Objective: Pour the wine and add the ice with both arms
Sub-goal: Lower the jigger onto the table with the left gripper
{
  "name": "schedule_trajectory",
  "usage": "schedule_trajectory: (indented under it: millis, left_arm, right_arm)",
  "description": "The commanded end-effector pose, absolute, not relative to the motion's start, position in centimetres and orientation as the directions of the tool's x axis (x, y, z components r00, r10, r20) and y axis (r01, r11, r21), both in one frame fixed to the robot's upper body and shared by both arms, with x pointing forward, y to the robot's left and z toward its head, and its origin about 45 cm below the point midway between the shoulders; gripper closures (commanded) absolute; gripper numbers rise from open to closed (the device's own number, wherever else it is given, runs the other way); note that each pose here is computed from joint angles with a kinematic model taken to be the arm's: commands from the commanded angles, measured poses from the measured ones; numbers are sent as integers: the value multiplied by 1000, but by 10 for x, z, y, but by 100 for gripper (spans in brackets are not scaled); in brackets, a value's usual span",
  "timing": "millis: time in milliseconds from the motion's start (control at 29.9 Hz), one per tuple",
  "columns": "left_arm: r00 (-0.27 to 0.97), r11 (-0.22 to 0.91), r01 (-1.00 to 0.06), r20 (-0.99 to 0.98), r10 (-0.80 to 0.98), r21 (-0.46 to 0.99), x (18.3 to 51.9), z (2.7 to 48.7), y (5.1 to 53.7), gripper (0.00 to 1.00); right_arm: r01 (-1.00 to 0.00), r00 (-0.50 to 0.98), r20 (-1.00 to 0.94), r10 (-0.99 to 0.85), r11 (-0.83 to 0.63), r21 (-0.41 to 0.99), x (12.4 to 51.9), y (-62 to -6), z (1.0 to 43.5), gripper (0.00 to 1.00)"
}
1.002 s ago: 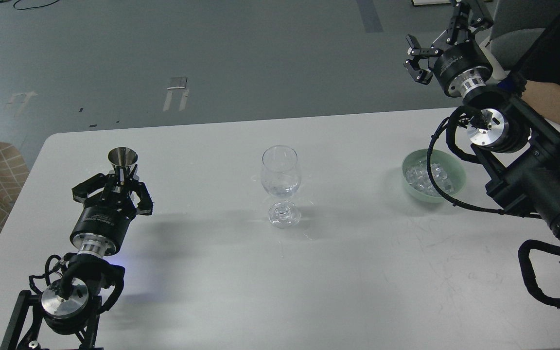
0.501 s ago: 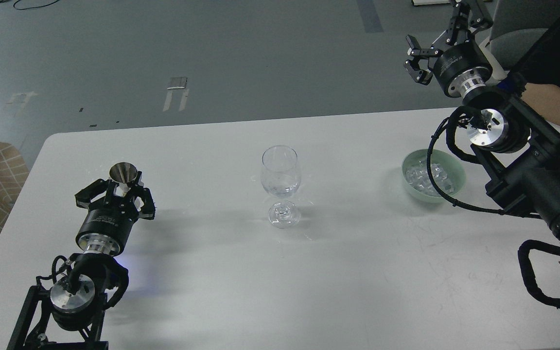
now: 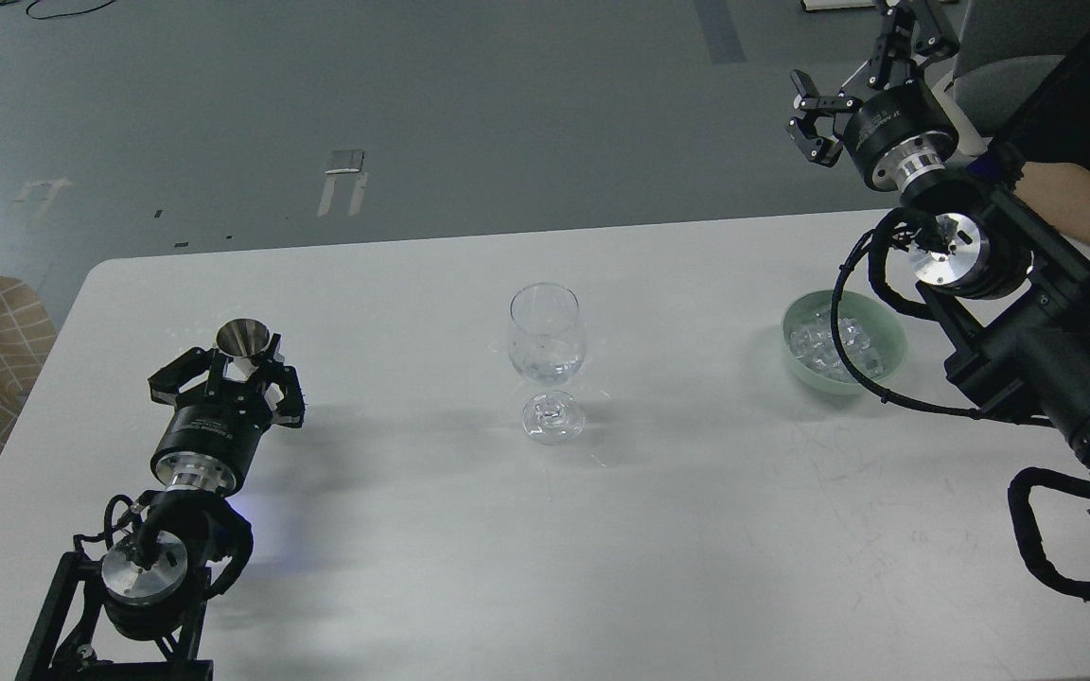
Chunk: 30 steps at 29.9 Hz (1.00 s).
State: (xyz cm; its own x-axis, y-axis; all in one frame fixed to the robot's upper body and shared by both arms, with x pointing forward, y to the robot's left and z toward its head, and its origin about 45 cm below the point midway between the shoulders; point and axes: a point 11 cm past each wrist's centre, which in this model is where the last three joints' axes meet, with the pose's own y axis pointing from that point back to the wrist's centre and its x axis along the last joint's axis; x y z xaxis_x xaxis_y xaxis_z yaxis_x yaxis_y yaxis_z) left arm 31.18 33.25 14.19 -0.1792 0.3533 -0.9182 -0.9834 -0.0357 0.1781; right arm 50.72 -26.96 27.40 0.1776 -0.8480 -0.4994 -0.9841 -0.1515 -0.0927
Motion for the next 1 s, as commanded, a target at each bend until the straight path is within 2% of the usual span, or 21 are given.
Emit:
schedule_trajectory:
  millis: [0, 969]
  left_arm:
    - [-193, -38, -981, -915, 355, 192, 310, 137, 333, 61]
    - [-214, -34, -976, -908, 360, 216, 308, 129, 332, 56]
  right_arm:
    - [-984, 178, -497, -849, -153, -91, 507, -269, 273, 0]
    - [-986, 169, -497, -851, -150, -79, 504, -271, 266, 0]
